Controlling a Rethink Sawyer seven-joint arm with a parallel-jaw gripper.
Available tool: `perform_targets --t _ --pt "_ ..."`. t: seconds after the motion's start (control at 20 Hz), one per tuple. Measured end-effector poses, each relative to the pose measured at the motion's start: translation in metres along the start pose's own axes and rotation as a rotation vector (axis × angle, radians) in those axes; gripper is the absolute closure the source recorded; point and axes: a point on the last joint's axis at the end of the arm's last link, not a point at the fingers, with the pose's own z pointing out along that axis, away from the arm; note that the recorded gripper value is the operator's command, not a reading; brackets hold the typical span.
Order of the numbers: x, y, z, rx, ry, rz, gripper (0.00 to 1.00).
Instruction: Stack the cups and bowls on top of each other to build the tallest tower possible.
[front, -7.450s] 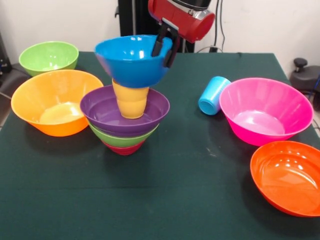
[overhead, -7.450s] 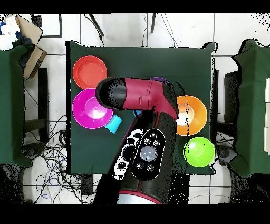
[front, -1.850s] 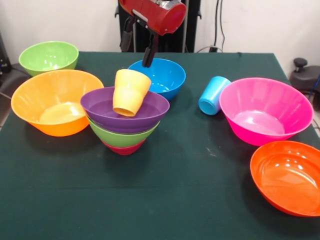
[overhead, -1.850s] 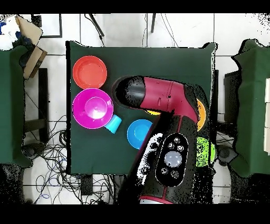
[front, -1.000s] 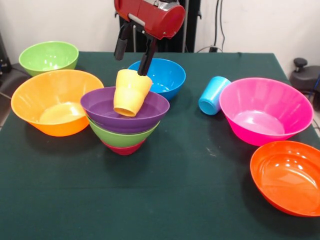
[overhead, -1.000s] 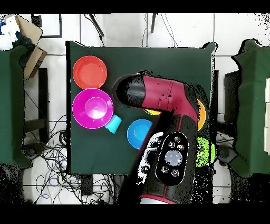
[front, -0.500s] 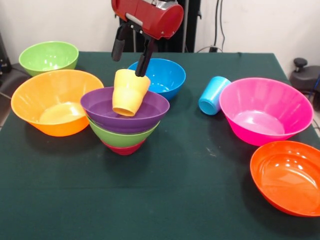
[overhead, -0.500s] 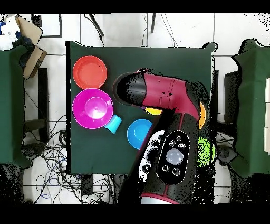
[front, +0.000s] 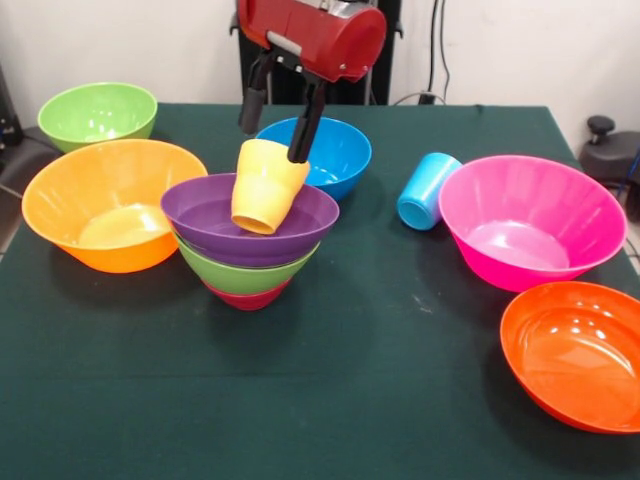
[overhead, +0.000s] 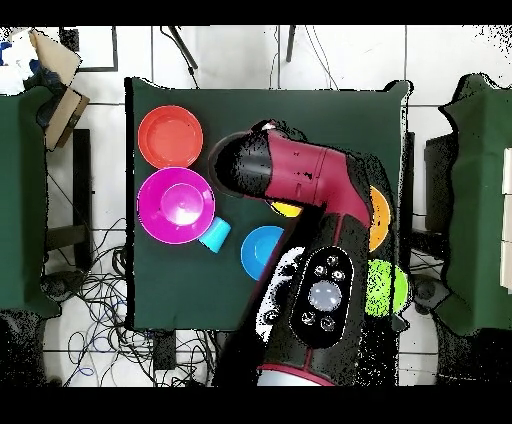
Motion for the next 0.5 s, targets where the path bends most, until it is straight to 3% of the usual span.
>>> perform_targets --t 0.5 --pt "0.000 0.012 -0.017 -0.023 -0.009 0.102 0.00"
